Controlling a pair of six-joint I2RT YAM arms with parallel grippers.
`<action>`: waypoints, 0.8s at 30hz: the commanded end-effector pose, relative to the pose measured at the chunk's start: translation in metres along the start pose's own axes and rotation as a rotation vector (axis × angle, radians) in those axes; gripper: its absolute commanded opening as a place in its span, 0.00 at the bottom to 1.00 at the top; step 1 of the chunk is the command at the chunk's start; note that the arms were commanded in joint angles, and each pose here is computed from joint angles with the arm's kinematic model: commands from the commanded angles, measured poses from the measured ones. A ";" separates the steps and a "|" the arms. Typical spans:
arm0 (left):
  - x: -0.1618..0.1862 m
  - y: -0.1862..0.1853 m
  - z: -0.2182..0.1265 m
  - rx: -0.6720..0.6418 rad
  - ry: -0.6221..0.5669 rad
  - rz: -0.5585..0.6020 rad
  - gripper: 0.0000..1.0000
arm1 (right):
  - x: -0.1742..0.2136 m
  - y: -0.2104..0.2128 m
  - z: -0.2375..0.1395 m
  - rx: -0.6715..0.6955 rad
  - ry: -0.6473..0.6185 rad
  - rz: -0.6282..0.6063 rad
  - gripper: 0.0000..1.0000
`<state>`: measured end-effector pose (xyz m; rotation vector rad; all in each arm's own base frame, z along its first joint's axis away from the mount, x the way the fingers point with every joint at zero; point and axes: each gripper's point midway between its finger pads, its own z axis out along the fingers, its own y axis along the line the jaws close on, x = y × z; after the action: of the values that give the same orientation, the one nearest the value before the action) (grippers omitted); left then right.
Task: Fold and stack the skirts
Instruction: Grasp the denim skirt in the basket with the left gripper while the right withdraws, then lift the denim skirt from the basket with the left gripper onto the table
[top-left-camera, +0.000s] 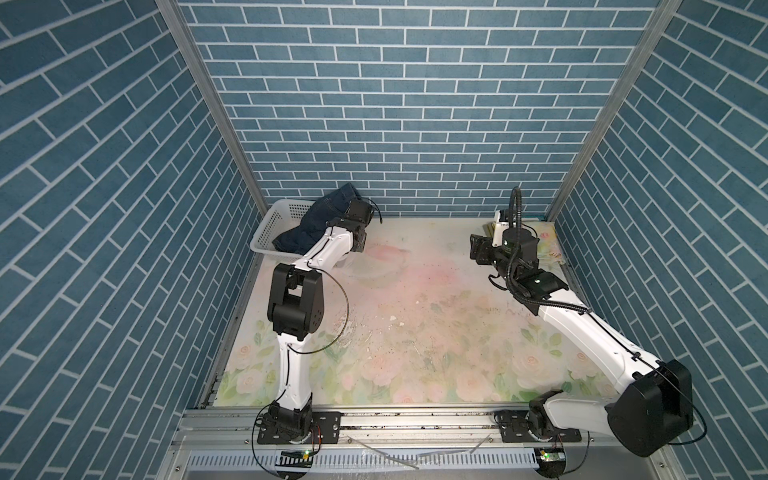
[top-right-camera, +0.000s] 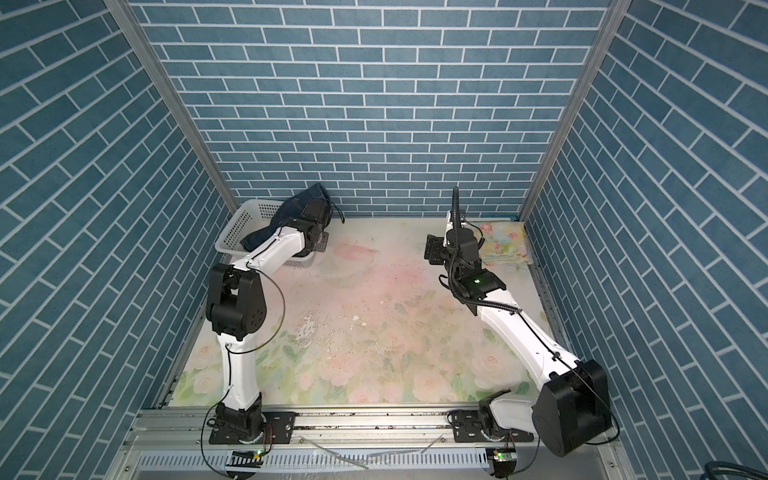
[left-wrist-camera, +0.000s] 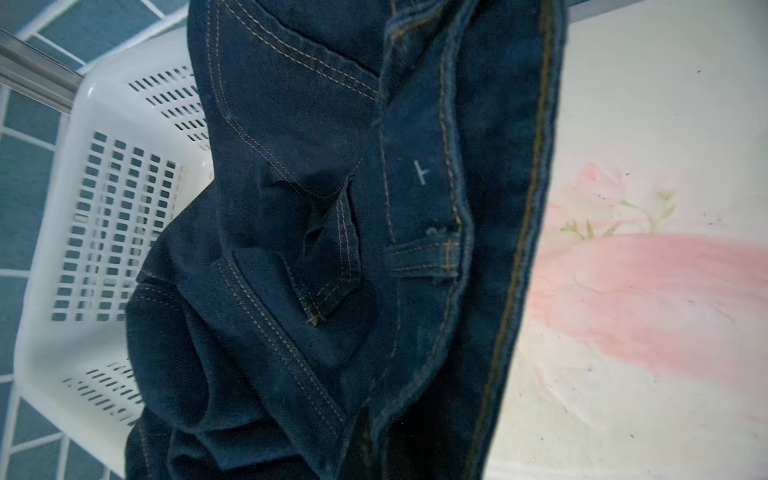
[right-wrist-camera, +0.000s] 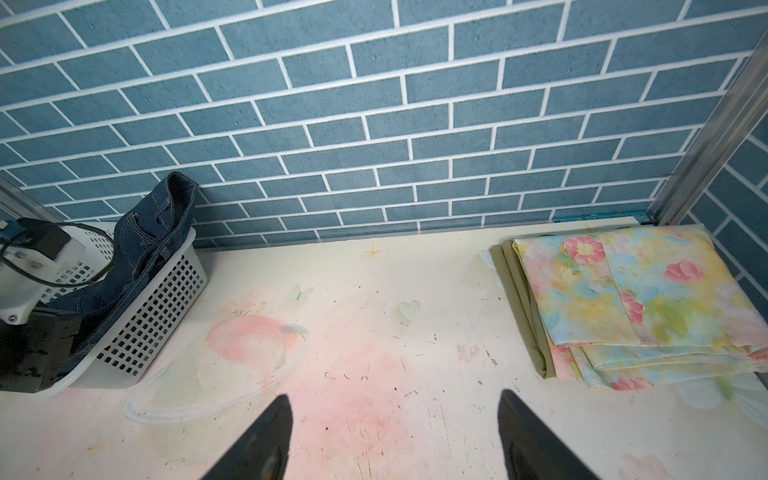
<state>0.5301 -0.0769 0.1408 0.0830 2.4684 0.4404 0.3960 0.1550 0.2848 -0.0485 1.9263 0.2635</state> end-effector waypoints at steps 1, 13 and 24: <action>-0.024 0.029 -0.030 -0.014 -0.058 -0.048 0.00 | 0.004 -0.002 -0.001 0.013 0.003 -0.044 0.76; -0.110 0.097 -0.192 0.065 -0.377 -0.123 0.00 | 0.000 0.008 0.009 -0.037 -0.057 0.021 0.76; -0.168 0.087 -0.385 0.631 -0.768 -0.265 0.00 | 0.000 -0.020 0.005 -0.027 -0.036 0.203 0.78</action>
<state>0.4539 -0.0981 0.5313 0.0598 1.7884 -0.1668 0.4091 0.1463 0.2878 0.0573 1.8774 0.3510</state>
